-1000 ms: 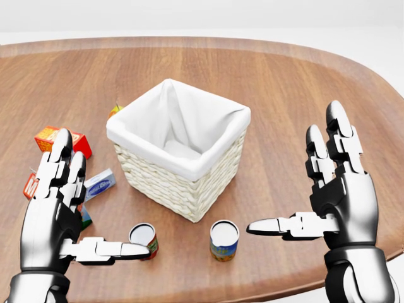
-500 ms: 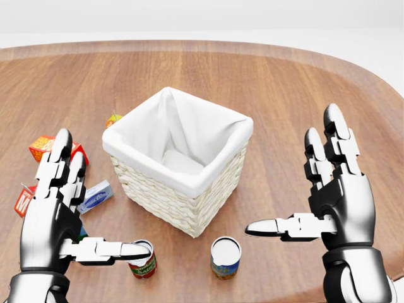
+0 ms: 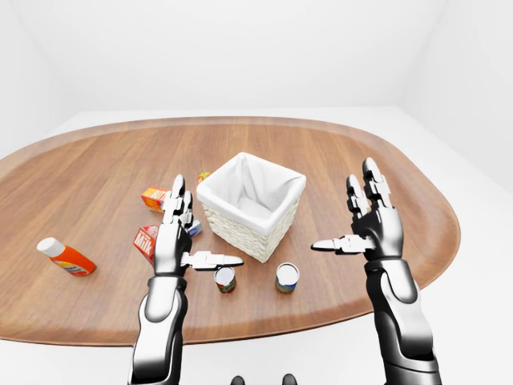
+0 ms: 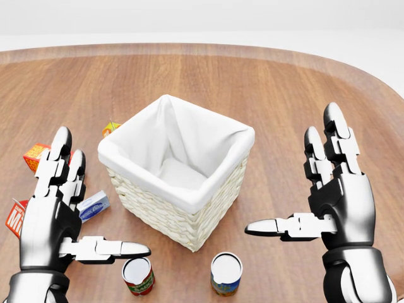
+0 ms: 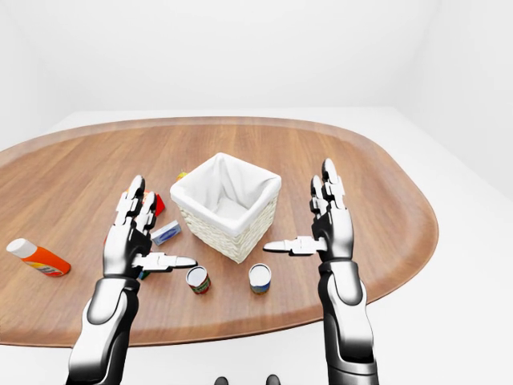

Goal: Pick up the tomato sauce, and put it in the basket.

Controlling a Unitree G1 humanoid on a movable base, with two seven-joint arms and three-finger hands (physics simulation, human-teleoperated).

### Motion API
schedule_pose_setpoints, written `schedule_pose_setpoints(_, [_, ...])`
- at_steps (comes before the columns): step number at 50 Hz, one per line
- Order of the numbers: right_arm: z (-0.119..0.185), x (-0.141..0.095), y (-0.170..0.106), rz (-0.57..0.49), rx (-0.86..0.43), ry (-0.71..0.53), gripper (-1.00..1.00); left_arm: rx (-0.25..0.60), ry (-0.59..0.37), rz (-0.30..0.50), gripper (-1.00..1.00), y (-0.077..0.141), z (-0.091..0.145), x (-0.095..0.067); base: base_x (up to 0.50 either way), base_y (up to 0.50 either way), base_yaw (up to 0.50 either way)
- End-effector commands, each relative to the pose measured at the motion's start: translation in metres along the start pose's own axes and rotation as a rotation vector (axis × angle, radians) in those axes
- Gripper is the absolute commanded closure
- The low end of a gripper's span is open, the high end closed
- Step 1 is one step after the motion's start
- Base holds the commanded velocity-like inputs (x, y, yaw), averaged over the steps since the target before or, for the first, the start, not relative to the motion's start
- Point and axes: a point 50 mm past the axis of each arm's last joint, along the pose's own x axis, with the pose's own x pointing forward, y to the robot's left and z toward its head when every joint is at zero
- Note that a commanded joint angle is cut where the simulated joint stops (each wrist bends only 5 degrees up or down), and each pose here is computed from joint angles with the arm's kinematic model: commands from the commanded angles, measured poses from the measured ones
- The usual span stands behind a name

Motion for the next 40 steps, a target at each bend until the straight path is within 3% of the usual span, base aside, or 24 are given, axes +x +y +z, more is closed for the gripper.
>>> schedule_pose_setpoints(1, [0.0, -0.001, 0.0, -0.001, 0.0, 0.002, -1.0, 0.006, 0.0, 0.001, -1.0, 0.0, 0.0, 0.0, 0.0, 0.0, 0.0])
schedule_pose_setpoints(11, [0.01, -0.005, 0.0, 0.04, 0.057, -0.041, -1.0, 0.008, 0.001, -0.001, -1.0, -0.001, 0.0, 0.0, 0.09, 0.0, 0.0])
schedule_pose_setpoints(26, [0.001, -0.003, 0.001, 0.025, 0.02, -0.003, -1.0, 0.025, 0.002, 0.002, -1.0, 0.0, 0.0, 0.0, 0.06, 0.0, 0.0])
schedule_pose_setpoints(40, [-0.001, -0.003, 0.001, 0.021, 0.014, 0.005, -1.0, 0.126, -0.013, 0.016, -1.0, 0.004, 0.005, -0.001, 0.0, 0.0, 0.0])
